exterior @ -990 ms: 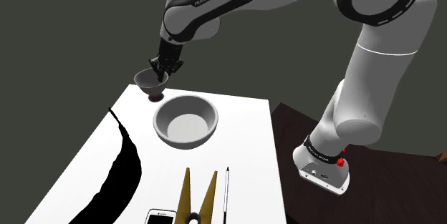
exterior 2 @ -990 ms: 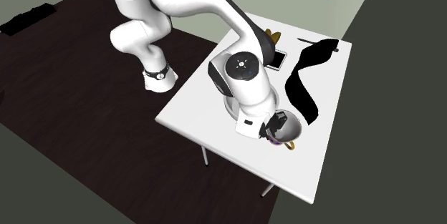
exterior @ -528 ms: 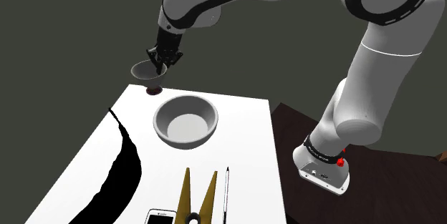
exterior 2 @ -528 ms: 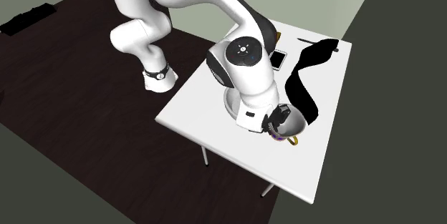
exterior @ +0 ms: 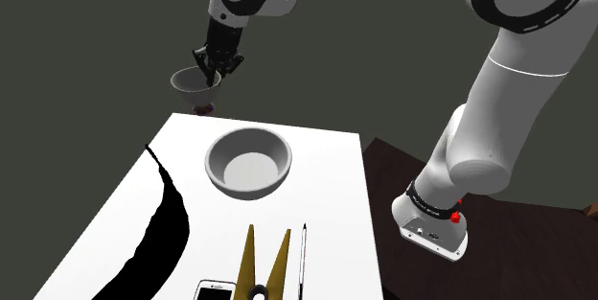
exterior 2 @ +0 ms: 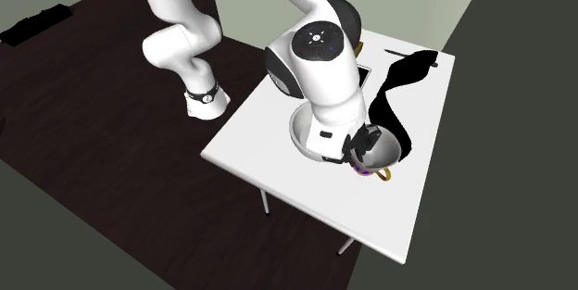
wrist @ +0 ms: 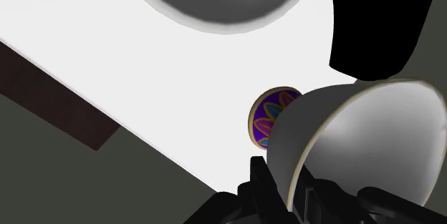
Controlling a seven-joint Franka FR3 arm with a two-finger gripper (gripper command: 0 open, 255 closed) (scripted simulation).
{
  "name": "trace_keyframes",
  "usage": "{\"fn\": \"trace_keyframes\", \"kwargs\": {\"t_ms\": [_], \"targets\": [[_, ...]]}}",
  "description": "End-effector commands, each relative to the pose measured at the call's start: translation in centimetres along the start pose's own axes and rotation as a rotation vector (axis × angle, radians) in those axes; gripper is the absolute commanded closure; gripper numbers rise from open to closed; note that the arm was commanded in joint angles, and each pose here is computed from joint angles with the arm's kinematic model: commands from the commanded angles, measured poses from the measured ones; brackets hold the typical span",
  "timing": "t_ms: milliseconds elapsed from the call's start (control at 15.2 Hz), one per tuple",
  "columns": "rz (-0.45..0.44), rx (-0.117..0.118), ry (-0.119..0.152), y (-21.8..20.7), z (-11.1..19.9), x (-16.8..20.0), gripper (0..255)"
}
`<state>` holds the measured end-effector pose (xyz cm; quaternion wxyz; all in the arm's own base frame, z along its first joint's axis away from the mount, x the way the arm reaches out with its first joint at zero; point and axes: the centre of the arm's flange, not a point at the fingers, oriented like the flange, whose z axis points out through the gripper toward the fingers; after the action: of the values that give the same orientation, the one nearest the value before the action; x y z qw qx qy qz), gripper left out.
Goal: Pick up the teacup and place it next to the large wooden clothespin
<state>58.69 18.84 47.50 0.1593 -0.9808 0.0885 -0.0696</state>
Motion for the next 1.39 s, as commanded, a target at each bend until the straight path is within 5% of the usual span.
{"fn": "trace_keyframes", "kwargs": {"t_ms": [0, 396, 1320], "targets": [[0.0, 0.0, 0.0, -0.4, -0.9, 0.2, 255], [0.0, 0.0, 0.0, -1.2, -3.5, 0.5, 255], [0.0, 0.0, 0.0, 0.8, -6.4, -17.7, 255]]}}
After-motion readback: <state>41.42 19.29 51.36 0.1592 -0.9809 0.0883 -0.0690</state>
